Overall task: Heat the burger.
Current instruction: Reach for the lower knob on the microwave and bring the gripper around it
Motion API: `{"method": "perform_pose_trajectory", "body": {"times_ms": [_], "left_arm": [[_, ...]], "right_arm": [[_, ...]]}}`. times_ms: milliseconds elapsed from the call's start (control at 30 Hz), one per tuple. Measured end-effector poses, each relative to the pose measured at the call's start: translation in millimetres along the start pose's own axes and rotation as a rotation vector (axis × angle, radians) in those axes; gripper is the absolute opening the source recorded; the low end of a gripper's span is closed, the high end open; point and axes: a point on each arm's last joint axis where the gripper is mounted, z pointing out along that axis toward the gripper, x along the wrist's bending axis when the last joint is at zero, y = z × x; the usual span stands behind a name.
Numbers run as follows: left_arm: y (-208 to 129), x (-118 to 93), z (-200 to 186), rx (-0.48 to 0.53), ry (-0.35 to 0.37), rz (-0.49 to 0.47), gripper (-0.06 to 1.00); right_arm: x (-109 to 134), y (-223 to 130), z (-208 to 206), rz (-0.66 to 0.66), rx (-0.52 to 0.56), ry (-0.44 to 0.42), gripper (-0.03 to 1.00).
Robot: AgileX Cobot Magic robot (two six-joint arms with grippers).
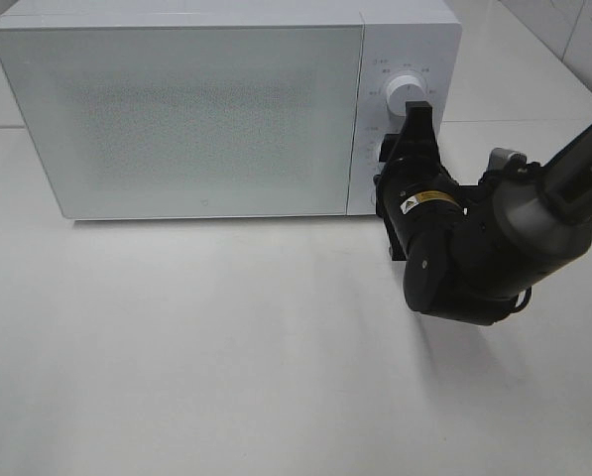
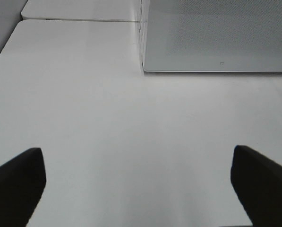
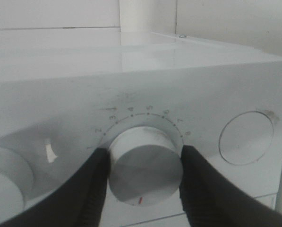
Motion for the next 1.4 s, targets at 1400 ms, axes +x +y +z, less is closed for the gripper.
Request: {"method": "perform_pose_trajectory", "body": {"times_ms": [1400], "left_arm": [[0.0,0.0,0.0,0.000,0.000,0.000,0.99]], "right_arm": [[0.3,1.5,0.1,0.217,-0.030,0.001,0.45]]}}
